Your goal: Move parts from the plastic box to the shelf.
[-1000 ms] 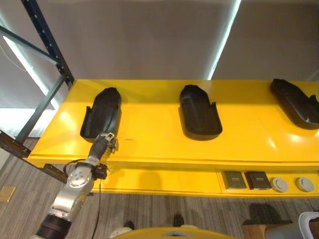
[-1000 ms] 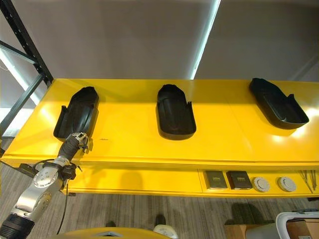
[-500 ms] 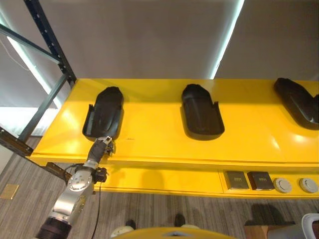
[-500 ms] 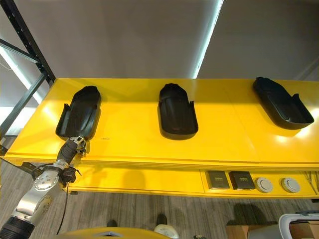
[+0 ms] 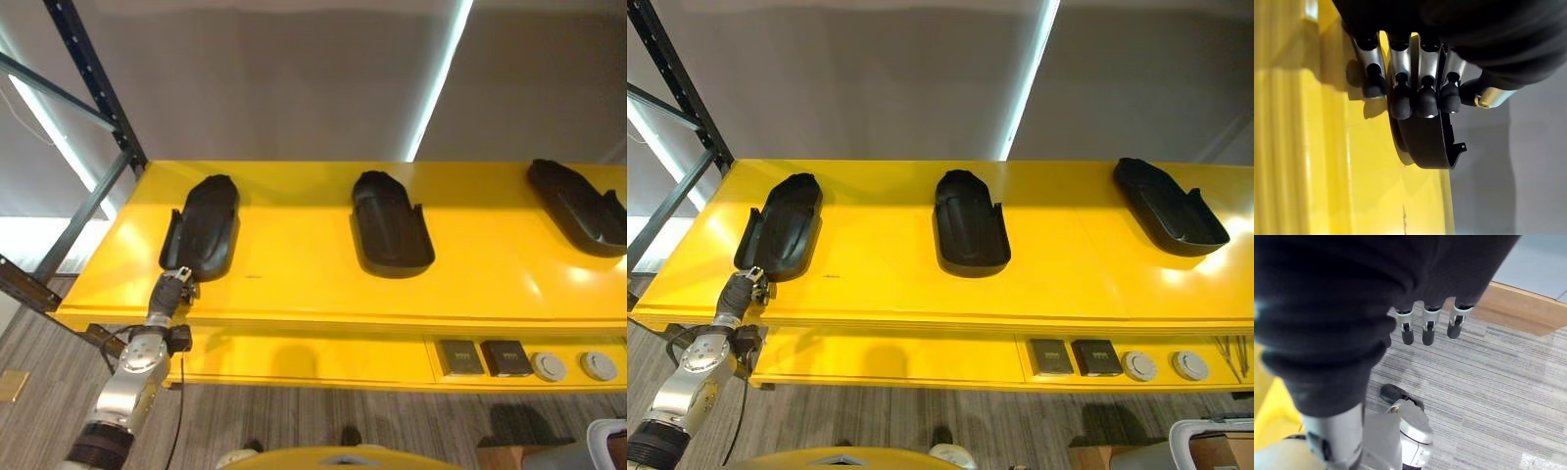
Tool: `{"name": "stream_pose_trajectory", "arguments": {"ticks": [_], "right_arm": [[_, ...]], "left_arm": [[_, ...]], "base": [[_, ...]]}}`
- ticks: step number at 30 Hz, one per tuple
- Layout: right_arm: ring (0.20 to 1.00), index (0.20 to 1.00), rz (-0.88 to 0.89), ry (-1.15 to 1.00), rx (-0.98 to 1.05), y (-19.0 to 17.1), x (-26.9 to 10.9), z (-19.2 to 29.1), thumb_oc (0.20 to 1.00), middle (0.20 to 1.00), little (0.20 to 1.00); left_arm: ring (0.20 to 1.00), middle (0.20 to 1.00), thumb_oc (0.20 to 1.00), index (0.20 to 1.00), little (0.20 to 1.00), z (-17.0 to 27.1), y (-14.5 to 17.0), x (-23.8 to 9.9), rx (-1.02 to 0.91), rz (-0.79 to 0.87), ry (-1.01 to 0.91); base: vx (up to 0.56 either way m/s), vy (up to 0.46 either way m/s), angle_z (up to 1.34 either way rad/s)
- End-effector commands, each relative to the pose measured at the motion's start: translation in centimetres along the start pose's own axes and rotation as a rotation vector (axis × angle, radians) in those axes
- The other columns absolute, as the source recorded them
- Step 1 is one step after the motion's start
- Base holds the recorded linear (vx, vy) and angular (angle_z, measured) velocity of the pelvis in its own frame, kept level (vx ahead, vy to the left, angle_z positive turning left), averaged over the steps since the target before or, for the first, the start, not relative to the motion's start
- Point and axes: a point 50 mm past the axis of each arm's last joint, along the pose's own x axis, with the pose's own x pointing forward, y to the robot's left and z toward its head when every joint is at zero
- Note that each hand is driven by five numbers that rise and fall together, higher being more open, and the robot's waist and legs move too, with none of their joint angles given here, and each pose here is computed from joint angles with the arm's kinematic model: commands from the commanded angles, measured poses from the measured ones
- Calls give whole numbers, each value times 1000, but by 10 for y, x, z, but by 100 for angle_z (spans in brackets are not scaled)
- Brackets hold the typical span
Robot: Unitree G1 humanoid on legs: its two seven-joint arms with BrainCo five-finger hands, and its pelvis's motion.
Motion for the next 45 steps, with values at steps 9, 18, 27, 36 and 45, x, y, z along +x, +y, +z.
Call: {"name": "stream_pose_trajectory", "arguments": {"ticks": [9, 18, 27, 36, 45], "right_arm": [[1000, 1000, 19, 10, -120, -7, -1, 2, 1000, 1000, 1000], [1000, 1000, 23, 14, -143, -9, -1, 0, 1000, 1000, 1000], [1000, 1000, 36, 19, -140, -6, 0, 2, 1000, 1000, 1000], [1000, 1000, 45, 28, -126, 0, 2, 4, 1000, 1000, 1000], [1000, 1000, 35, 12, -116, -11, 3, 21, 1000, 1000, 1000]], "left_arm": [[200, 200, 200, 200, 200, 26, -3, 22, 14, 64, -125], [200, 200, 200, 200, 200, 28, -1, 29, 13, 113, -118], [369, 369, 369, 369, 369, 33, -1, 30, -15, 69, -162], [1000, 1000, 1000, 1000, 1000, 48, -13, 12, -44, -128, -213], [1000, 1000, 1000, 1000, 1000, -21, -11, -16, -361, -246, 90]], "base": [[28, 3, -4], [7, 1, -3], [0, 0, 0], [-30, -5, 2], [-59, -4, 10]]}}
